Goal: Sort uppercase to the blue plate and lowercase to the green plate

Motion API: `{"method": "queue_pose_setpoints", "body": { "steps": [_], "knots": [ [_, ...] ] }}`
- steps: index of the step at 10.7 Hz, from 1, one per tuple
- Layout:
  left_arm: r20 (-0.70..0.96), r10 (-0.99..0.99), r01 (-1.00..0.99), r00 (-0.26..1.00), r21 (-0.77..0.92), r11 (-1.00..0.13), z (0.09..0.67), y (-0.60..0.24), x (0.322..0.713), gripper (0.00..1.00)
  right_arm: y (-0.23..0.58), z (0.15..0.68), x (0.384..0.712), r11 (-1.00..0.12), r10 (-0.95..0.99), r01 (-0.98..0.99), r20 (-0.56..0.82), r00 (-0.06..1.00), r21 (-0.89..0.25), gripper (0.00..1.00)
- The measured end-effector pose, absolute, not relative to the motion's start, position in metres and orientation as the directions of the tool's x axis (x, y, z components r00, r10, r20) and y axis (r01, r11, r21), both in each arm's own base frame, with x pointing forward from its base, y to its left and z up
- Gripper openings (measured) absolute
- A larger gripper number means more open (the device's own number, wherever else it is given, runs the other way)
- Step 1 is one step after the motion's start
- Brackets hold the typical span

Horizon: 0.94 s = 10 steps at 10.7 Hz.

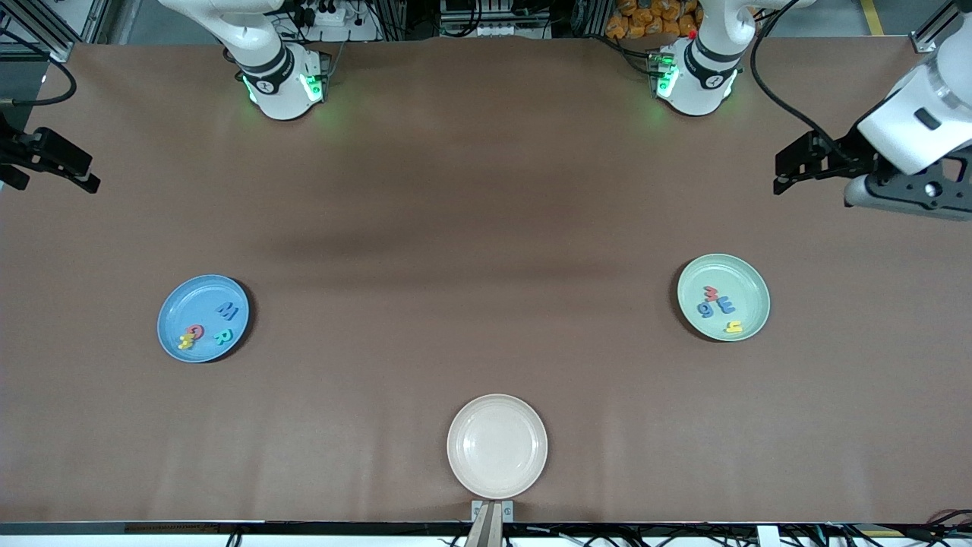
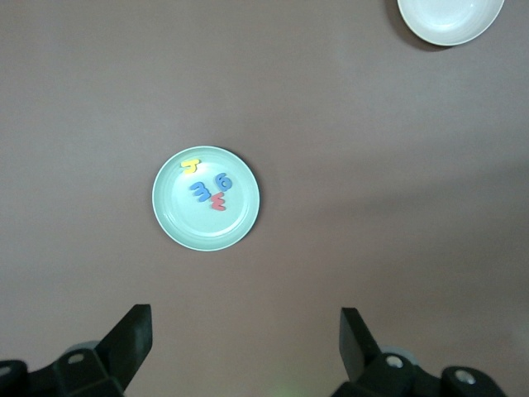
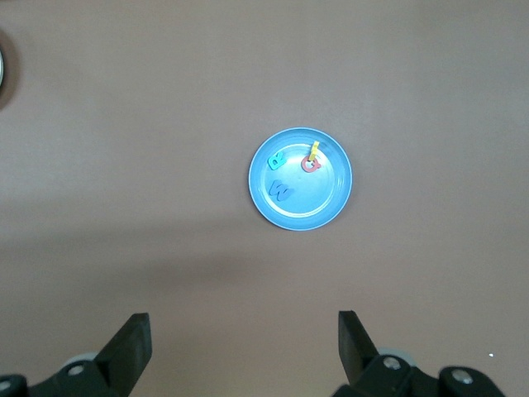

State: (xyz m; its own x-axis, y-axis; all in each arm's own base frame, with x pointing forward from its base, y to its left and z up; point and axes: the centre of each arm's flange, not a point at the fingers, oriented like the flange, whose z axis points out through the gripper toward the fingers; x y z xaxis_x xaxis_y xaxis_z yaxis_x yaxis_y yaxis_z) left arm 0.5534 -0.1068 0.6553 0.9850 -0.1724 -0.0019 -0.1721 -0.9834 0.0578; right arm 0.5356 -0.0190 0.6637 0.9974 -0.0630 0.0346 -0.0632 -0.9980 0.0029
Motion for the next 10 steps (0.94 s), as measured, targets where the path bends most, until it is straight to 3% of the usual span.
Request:
{"method": "queue_pose_setpoints", "body": {
  "steps": [10],
  "knots": [
    [0.0,-0.136,-0.136,0.991,0.021,-0.991,0.658,-0.084,0.554,1.0,-0.021,0.663,0.536,-0.998,-0.061,-0.061,0.034,0.998,0.003,1.0]
  ]
}}
